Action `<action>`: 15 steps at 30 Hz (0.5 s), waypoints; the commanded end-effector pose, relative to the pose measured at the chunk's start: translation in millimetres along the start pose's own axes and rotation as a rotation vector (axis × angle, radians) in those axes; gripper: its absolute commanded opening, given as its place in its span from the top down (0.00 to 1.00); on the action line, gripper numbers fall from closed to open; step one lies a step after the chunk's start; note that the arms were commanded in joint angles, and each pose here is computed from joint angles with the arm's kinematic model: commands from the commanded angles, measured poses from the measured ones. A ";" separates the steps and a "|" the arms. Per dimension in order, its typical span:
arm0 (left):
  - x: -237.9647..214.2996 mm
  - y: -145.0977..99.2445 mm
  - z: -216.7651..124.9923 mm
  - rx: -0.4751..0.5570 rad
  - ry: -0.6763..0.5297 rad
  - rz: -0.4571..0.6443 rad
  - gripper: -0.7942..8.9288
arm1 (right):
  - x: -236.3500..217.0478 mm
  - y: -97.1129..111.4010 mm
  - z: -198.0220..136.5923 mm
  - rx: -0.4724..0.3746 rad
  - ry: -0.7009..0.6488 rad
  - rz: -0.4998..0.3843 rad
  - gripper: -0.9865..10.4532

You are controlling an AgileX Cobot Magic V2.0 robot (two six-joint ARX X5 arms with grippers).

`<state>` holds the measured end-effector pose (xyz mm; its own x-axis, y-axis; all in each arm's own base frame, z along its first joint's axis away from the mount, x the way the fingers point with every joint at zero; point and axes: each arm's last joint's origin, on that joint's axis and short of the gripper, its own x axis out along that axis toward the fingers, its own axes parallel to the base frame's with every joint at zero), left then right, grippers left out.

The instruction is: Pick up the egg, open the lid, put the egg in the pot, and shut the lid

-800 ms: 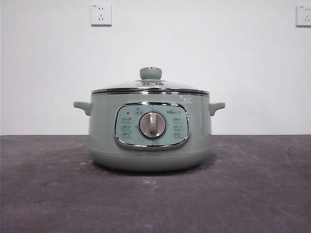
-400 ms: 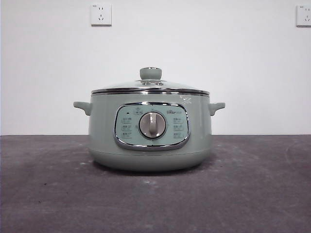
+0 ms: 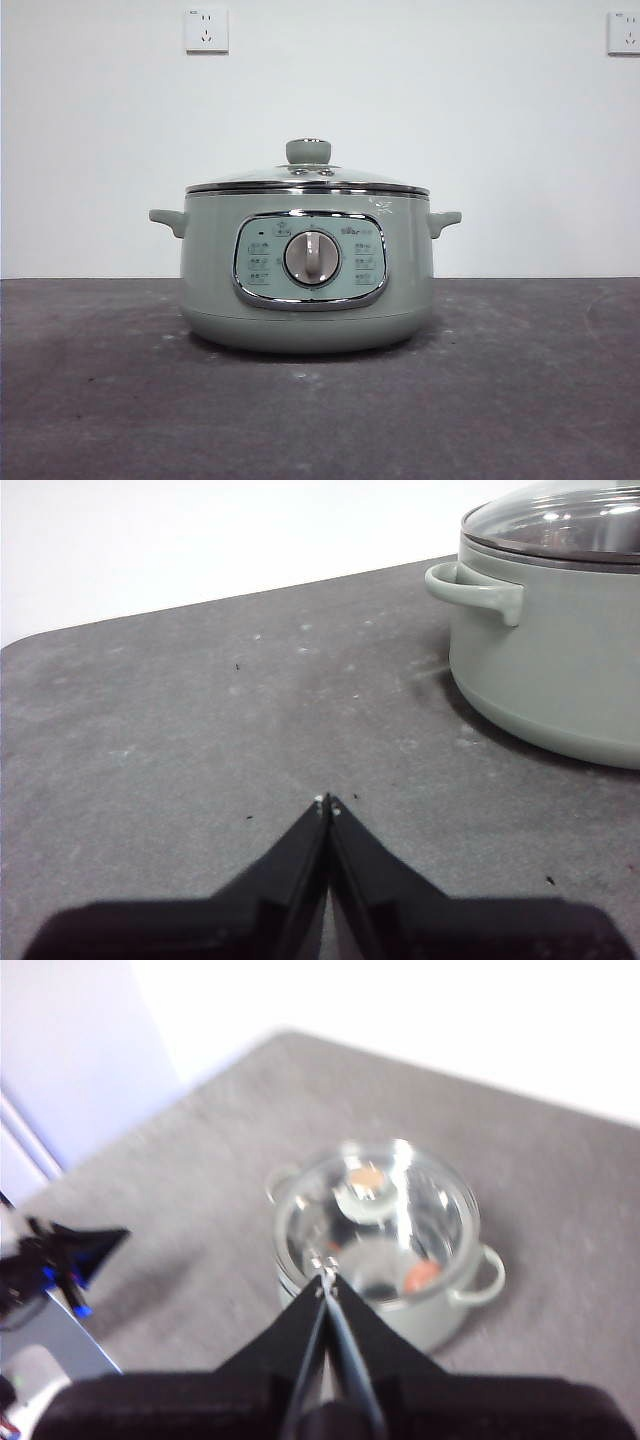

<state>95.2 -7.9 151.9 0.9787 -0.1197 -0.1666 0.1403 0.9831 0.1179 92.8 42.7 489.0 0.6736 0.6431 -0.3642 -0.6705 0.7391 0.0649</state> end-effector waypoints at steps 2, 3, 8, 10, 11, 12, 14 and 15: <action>1.3 -0.2 -4.5 -0.009 0.011 0.003 0.92 | -12.8 -1.0 -13.7 -0.046 -0.066 -0.069 0.91; 1.3 -0.2 -4.5 -0.009 0.011 0.003 0.92 | -15.9 -0.6 -18.7 -0.070 -0.090 -0.094 0.91; 1.3 -0.2 -4.5 -0.009 0.011 0.003 0.92 | -17.5 -0.3 -50.7 -0.139 -0.221 -0.186 0.91; 1.3 -0.2 -4.5 -0.009 0.011 0.003 0.92 | -12.8 -1.3 -68.7 -0.141 -0.266 -0.209 0.91; 1.3 -0.2 -4.5 -0.009 0.011 0.003 0.92 | -9.0 -2.3 -79.3 -0.133 -0.284 -0.216 0.91; 1.3 -0.2 -4.5 -0.009 0.011 0.003 0.92 | -4.4 -3.7 -90.4 -0.121 -0.296 -0.223 0.91; 1.3 -0.2 -4.5 -0.009 0.011 0.003 0.92 | 4.9 -7.2 -112.7 -0.090 -0.302 -0.256 0.91; 1.3 -0.2 -4.5 -0.009 0.011 0.003 0.92 | 10.2 -9.4 -125.4 -0.070 -0.295 -0.282 0.91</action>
<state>95.2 -7.9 151.9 0.9787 -0.1197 -0.1666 0.1403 0.9831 0.1179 60.8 17.3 386.3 0.8799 0.4734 -0.0404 -0.4747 0.8723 -0.1171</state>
